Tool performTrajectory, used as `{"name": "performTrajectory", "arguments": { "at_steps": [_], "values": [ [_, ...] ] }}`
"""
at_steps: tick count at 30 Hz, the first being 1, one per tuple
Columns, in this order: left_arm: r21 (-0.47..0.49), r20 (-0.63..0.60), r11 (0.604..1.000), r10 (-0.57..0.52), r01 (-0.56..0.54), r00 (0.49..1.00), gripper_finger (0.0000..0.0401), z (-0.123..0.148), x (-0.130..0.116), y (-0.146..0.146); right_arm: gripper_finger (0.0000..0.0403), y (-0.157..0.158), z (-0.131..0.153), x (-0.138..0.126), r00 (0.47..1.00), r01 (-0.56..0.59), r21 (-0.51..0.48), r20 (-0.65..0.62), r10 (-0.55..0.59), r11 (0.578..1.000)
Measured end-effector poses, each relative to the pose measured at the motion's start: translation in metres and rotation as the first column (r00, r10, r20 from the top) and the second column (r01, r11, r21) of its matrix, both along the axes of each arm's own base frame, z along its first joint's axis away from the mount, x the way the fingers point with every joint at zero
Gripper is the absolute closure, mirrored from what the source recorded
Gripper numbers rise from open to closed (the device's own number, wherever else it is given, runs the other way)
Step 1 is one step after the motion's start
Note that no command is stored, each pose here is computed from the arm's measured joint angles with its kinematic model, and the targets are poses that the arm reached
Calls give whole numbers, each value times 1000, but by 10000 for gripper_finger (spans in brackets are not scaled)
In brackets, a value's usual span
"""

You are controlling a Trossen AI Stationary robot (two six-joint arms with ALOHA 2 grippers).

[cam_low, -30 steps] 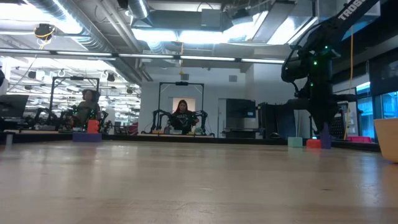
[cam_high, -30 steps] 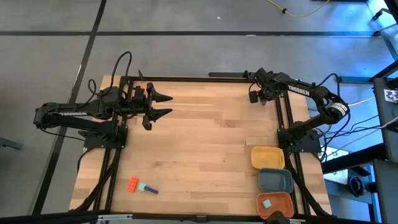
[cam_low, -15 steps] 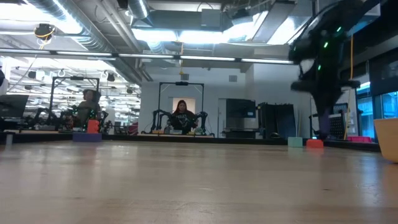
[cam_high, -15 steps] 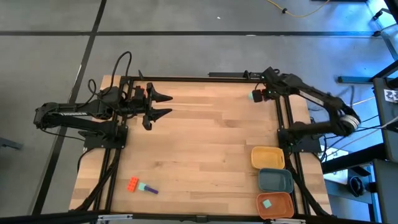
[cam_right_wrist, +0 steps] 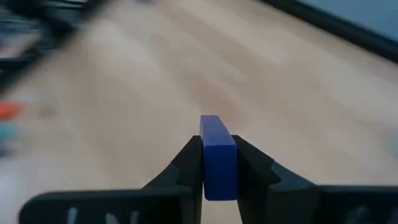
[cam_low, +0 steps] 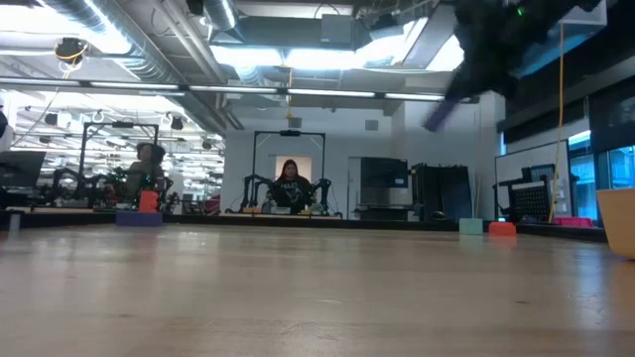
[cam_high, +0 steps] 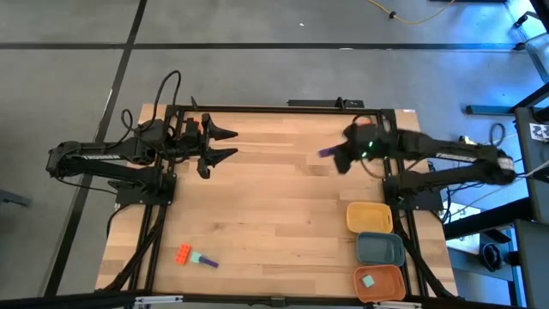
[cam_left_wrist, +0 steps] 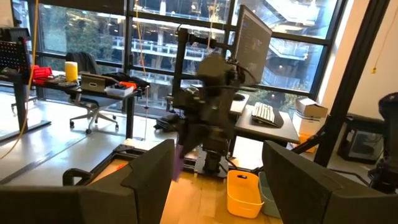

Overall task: Sort & place blocks by color
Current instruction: Put the top right violet block into the blue bin

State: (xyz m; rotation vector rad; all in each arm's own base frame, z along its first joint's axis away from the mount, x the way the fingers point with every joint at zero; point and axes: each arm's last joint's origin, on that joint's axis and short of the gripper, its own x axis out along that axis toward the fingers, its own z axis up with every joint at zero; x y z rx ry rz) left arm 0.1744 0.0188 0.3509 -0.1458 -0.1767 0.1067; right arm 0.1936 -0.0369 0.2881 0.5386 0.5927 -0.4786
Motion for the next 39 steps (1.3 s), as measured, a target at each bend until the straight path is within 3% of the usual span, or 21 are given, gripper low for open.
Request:
{"name": "performTrajectory", "arguments": {
  "at_steps": [3,6,11,18,24,39],
  "values": [
    [-1,0,1000,2,-2,1000,166,0,0,0,344,20,5,30,983,-79,-62,161,88,995],
    [-10,2,1000,0,0,1000,166,0,0,0,344,34,15,56,923,-135,-147,341,178,980],
    [-104,15,994,-26,28,1000,166,0,0,0,344,37,41,70,818,-110,-271,522,242,956],
    [-119,21,991,-54,56,998,166,0,0,-1,344,33,81,65,755,-88,-406,569,327,910],
    [-124,22,991,-46,48,999,166,1,0,-1,344,35,81,65,730,-166,-422,555,398,891],
    [-118,22,992,-52,54,998,166,1,0,-1,344,35,82,65,727,-163,-409,565,390,898]
  ]
}}
